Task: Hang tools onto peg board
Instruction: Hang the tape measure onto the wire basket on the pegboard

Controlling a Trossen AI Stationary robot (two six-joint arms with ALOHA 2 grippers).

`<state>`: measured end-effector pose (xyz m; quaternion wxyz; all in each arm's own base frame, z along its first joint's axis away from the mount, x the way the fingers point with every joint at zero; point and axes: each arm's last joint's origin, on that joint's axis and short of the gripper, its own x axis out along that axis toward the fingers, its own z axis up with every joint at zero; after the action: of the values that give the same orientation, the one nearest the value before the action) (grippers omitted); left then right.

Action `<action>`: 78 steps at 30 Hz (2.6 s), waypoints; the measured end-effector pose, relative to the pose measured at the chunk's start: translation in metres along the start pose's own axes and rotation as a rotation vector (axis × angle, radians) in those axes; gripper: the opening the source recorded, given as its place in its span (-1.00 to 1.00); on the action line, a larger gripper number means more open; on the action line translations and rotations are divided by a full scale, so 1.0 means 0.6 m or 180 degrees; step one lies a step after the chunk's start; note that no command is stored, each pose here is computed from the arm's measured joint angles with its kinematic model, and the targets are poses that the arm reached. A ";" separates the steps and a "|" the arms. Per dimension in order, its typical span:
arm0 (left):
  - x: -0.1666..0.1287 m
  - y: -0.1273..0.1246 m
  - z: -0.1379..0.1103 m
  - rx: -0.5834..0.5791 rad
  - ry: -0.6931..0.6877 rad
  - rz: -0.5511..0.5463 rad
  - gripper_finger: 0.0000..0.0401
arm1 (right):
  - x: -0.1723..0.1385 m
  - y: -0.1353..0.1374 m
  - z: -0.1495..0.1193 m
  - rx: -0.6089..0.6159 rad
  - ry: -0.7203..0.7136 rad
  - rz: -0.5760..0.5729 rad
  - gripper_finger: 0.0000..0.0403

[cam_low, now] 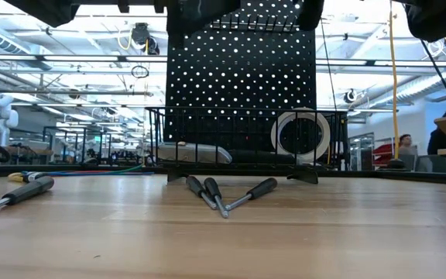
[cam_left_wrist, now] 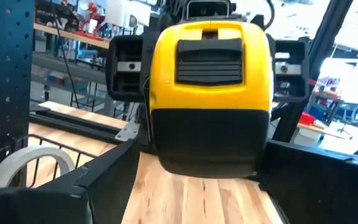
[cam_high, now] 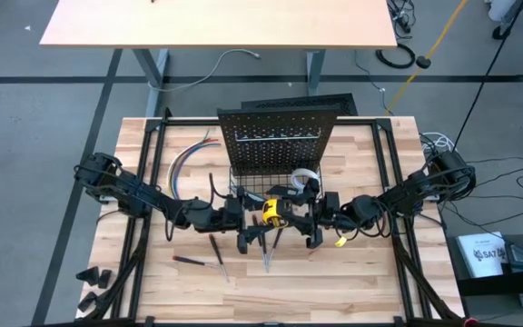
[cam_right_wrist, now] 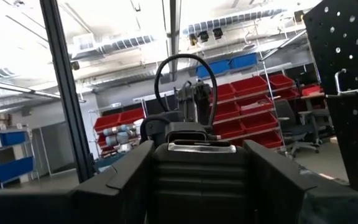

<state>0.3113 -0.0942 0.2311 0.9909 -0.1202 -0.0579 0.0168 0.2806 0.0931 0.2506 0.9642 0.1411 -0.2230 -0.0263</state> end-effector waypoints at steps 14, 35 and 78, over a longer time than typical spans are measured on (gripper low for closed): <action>0.006 0.002 0.017 -0.0001 -0.0228 0.0012 0.50 | 0.034 -0.006 -0.025 0.0043 -0.0199 -0.0079 0.06; -0.043 -0.003 0.022 0.0584 0.0943 0.0111 0.33 | 0.036 -0.009 -0.046 -0.0199 0.0214 -0.0196 0.48; -0.107 -0.042 0.005 0.1893 0.1679 0.0014 0.33 | 0.113 0.053 -0.127 -0.1334 0.2127 -0.0267 0.18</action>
<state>0.2476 -0.1211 0.2328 0.9633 0.1718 0.2063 0.0036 0.3746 0.1356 0.2226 0.9896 -0.0491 0.1192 -0.0632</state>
